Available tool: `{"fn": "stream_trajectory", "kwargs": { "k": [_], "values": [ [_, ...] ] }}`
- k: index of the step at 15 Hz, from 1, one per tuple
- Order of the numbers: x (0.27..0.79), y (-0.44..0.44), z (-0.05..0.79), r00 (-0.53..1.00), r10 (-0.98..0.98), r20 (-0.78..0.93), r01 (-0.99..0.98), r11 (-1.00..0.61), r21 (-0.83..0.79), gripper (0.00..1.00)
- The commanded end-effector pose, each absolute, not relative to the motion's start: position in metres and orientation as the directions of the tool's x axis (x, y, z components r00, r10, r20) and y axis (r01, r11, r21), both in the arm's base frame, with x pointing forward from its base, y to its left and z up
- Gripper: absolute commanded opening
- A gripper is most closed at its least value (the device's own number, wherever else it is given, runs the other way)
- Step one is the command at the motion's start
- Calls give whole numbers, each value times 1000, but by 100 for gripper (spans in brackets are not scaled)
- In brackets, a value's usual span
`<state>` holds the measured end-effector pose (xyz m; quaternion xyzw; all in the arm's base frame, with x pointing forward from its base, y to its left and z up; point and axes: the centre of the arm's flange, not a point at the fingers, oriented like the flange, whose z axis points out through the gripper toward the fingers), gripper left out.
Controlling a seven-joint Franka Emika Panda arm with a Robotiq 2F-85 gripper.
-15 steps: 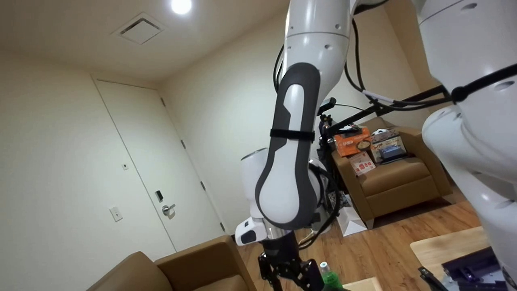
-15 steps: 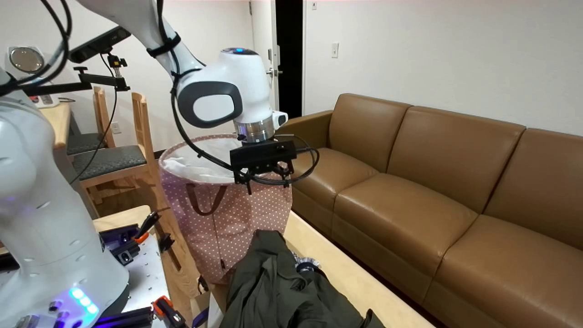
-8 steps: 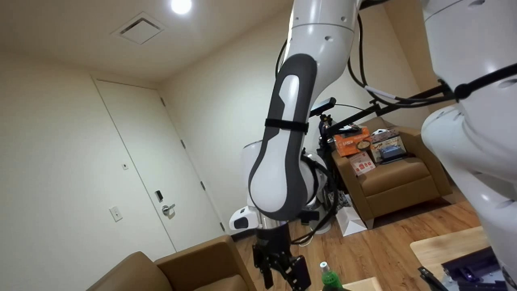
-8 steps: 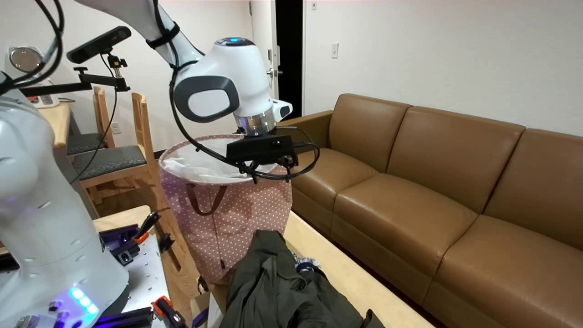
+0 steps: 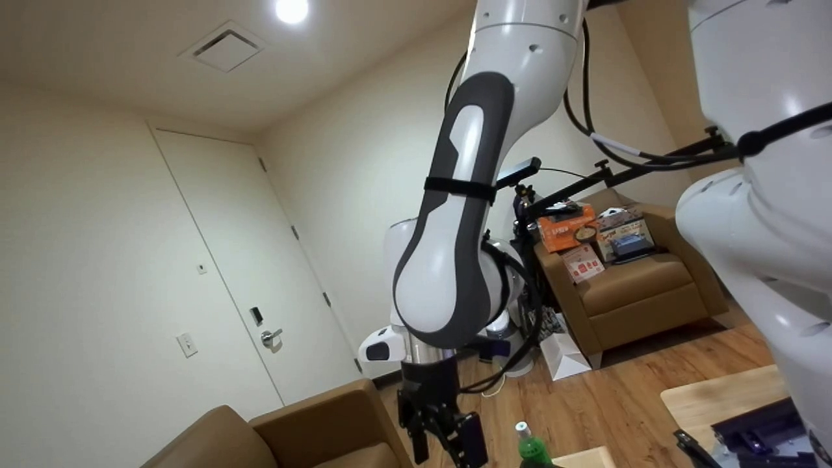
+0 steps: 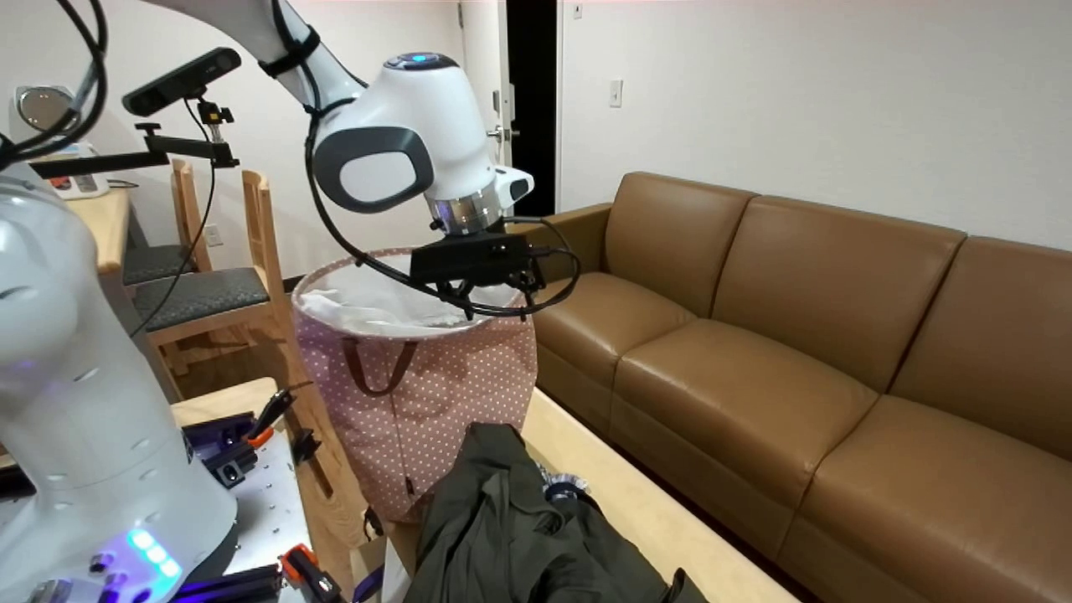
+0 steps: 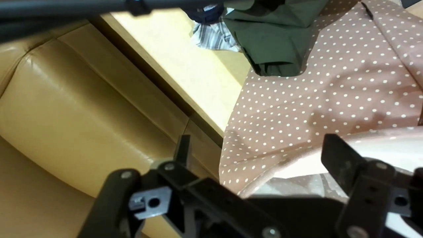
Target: Remove three things from the carrier bag and put them on the table
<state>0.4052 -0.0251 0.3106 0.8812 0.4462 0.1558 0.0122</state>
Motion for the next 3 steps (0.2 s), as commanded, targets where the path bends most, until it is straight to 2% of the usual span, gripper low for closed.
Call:
{"fn": "stream_trajectory", "kwargs": {
  "k": [1,3],
  "values": [
    [405,-25,311,553,790,264,783,-602,161,100],
    [405,-25,311,553,790,264,782,-602,161,100]
  ]
}}
